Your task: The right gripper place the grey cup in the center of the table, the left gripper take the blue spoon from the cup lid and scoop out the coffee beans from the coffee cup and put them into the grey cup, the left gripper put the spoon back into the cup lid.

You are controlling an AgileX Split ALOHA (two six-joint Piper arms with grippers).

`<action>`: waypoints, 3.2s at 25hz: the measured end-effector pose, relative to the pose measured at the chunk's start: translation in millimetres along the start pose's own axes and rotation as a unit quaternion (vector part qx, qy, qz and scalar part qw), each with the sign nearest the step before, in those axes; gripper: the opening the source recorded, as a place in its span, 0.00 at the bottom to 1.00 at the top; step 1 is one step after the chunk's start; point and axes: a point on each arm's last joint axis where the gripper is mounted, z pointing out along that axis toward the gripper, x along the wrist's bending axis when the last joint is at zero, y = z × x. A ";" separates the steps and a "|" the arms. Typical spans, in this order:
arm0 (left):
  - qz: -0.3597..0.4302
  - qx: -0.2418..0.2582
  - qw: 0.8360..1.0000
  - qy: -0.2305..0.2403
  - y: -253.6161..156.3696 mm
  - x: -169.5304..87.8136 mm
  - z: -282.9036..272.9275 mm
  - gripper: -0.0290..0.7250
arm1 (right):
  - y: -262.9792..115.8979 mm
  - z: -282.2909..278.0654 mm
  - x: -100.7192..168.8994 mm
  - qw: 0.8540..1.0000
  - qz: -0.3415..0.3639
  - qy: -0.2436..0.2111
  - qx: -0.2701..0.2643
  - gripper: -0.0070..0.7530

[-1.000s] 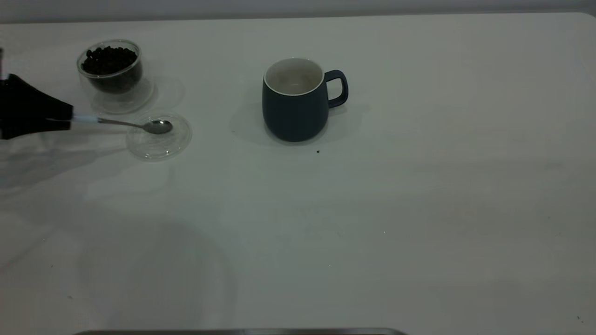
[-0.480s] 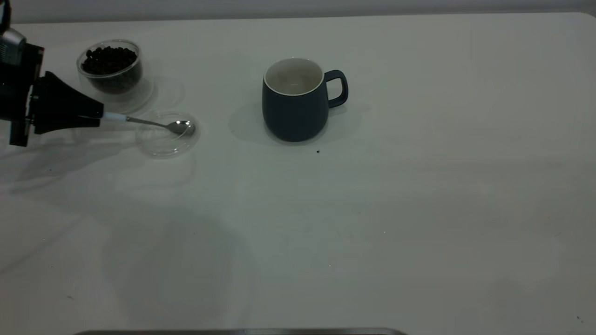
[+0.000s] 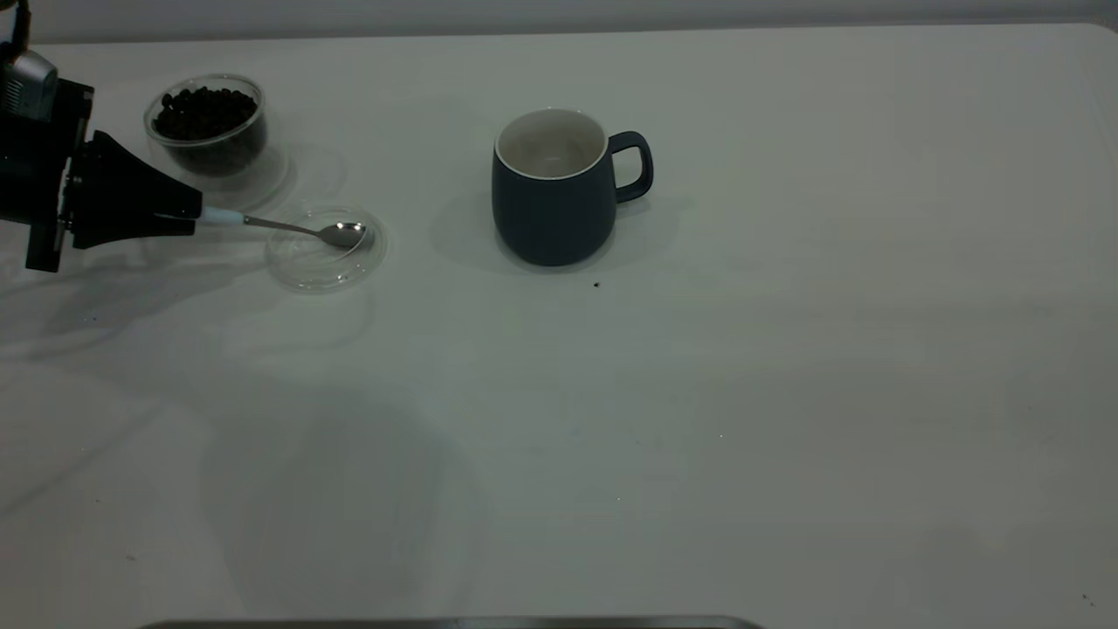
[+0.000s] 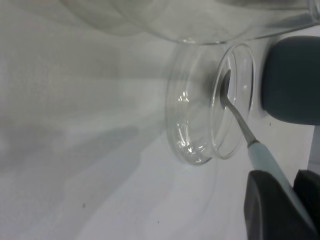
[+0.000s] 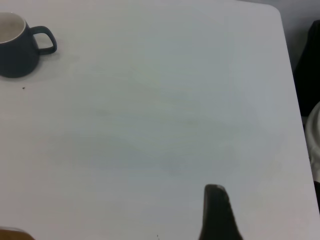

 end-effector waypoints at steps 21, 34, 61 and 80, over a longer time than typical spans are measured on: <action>0.160 -0.002 0.986 0.040 2.4 3.6 1.1 0.81 | 0.0 0.0 0.0 1.000 0.000 0.000 0.000 0.61; 0.259 0.039 0.938 0.225 14.3 -109.0 -102.9 0.81 | 0.0 0.0 0.0 1.000 0.000 0.000 0.000 0.61; 0.339 -0.052 0.866 0.364 -239.0 -325.5 -203.5 0.82 | 0.0 0.0 0.0 1.000 0.000 0.000 0.000 0.61; 0.302 -0.123 0.862 0.389 -337.5 -233.3 -183.9 0.82 | 0.0 0.0 0.0 1.000 0.000 0.000 0.000 0.61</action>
